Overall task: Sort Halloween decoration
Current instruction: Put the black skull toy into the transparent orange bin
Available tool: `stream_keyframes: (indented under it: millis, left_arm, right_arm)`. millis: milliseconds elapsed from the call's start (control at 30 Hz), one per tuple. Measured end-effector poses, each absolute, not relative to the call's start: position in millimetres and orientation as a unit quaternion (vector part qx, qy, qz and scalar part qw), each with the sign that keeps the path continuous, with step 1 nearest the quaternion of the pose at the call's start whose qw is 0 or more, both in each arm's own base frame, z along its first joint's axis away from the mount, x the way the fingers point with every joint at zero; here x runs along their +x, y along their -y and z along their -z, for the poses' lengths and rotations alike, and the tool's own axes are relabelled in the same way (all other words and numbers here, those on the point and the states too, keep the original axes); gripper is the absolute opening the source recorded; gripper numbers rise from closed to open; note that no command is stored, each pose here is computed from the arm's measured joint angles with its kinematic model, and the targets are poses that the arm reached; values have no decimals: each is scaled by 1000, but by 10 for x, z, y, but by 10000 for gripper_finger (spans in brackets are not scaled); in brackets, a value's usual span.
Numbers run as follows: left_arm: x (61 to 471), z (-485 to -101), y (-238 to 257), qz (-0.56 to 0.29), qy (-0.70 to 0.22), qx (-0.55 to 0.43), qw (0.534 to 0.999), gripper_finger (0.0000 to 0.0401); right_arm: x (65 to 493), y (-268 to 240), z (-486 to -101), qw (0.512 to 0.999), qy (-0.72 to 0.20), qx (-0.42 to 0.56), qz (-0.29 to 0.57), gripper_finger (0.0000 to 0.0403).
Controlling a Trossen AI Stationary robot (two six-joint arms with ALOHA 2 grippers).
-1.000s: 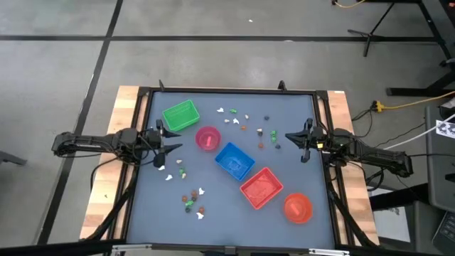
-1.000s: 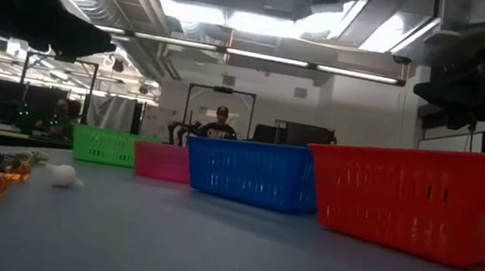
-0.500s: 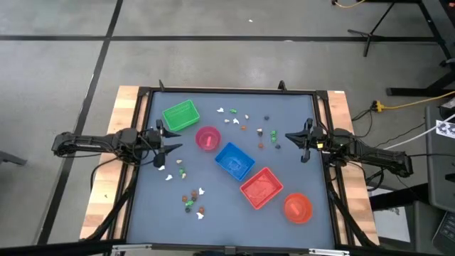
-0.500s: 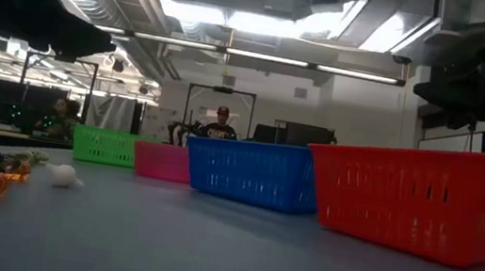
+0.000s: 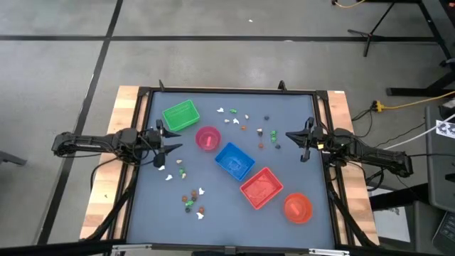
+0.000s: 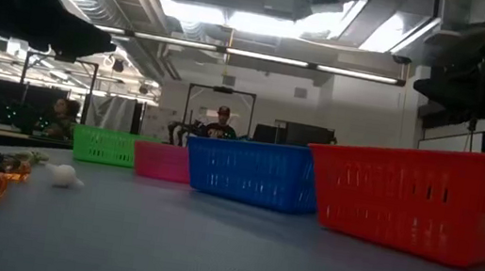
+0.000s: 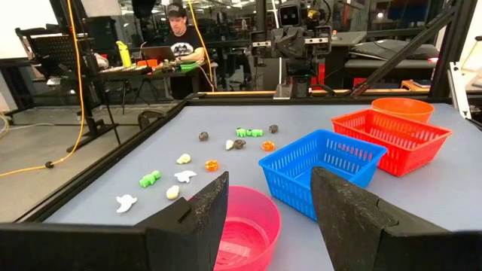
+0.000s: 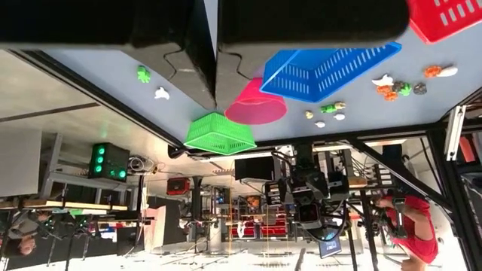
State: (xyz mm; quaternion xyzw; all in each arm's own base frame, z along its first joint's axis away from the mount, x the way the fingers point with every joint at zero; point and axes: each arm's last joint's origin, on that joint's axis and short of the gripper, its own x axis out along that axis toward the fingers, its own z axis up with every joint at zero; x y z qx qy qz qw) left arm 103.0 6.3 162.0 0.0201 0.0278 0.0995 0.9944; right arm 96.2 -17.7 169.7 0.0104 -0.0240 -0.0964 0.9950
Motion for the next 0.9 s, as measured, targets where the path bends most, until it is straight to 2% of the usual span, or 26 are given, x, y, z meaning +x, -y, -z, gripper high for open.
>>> stream_keyframes:
  millis: [133,233,500,633,767,900]
  left_arm:
    - [1030,-1619,-64,-100,-28,20,994,174]
    - [1030,-1620,-63,-99,-28,20,994,174]
    - [1030,-1619,-63,-99,-28,20,994,174]
    - [1030,-1619,-64,-100,-28,20,994,174]
    - [1030,-1619,-63,-99,-28,20,994,174]
    - [1030,-1619,-63,-100,-28,20,994,174]
  right_arm:
    - [961,183,-1699,994,27,27,107,5]
    - [960,185,-1699,993,28,34,110,27]
    - [954,208,-1701,986,34,59,150,142]
    - [950,212,-1707,985,32,65,157,187]
    - [926,207,-1880,985,40,61,156,208]
    - [902,205,-2103,985,9,52,162,210]
